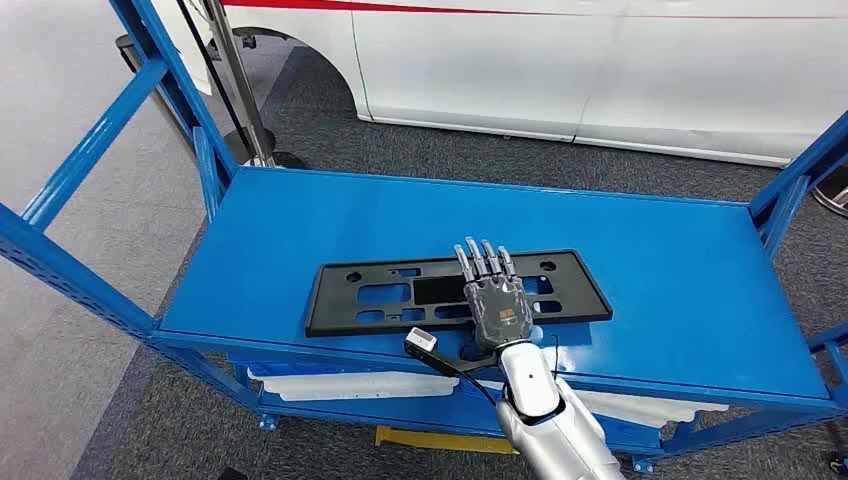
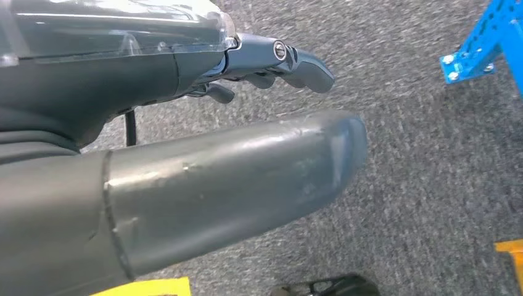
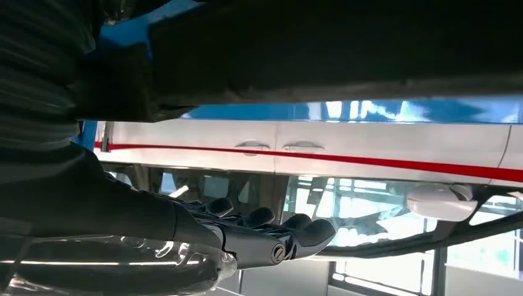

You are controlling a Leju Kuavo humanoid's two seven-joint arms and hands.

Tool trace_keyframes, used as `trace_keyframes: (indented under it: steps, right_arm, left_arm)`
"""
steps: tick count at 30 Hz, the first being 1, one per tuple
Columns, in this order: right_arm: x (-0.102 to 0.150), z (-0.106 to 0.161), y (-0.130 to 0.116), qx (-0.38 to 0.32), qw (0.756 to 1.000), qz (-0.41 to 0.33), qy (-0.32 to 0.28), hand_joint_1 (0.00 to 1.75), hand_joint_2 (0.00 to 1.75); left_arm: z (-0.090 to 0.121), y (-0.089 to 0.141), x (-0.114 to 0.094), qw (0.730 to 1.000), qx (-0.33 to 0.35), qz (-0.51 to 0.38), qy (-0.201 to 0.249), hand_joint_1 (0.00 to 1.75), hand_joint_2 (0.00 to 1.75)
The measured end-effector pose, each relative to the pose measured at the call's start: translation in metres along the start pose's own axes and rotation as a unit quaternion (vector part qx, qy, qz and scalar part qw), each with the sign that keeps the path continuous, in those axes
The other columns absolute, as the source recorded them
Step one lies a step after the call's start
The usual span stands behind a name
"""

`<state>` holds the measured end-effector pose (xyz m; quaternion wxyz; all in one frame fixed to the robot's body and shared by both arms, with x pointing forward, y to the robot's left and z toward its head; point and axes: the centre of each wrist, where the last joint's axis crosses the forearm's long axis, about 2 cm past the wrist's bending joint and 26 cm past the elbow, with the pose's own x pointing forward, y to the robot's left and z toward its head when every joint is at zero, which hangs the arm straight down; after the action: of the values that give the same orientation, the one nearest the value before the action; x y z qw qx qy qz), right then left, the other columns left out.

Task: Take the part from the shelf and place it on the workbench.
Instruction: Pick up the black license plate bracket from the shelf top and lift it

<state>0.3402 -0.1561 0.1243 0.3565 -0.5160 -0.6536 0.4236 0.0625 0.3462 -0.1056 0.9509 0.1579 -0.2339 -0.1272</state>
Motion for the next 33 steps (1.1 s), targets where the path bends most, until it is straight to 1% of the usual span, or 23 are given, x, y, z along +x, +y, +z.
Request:
trace_keyframes:
  steps: [6,15,22,23,26,27,33]
  right_arm:
    - [-0.006,-0.002,0.0,-0.001,1.0,0.008,0.001,0.0,1.75]
    - [-0.028,0.005,0.006,0.004,1.0,0.028,0.007,0.0,1.75]
    - [-0.047,0.002,0.007,0.005,0.999,0.039,0.036,0.0,1.75]
    - [-0.049,0.002,0.007,0.007,0.998,0.04,0.039,0.33,1.75]
    - [-0.055,0.004,0.01,0.014,0.998,0.043,0.047,1.64,1.75]
    - [-0.056,0.005,0.012,0.018,0.998,0.044,0.048,1.75,1.75]
    - [-0.066,0.007,0.016,0.049,0.996,0.038,0.056,1.75,1.75]
  left_arm:
    - [0.0,-0.001,0.0,1.0,0.0,0.0,0.0,0.0,0.0]
    - [0.001,-0.001,-0.003,1.0,0.0,0.001,0.003,0.0,0.0]
    - [0.002,-0.002,-0.003,1.0,0.0,0.001,0.002,0.0,0.0]
    - [0.002,-0.002,-0.003,1.0,0.0,0.002,0.002,0.0,0.0]
    - [0.002,-0.002,-0.004,1.0,0.001,0.001,0.004,0.0,0.0]
    - [0.002,-0.002,-0.005,1.0,0.001,0.001,0.005,0.0,0.0]
    - [0.002,-0.001,-0.006,1.0,0.001,0.001,0.005,0.0,0.0]
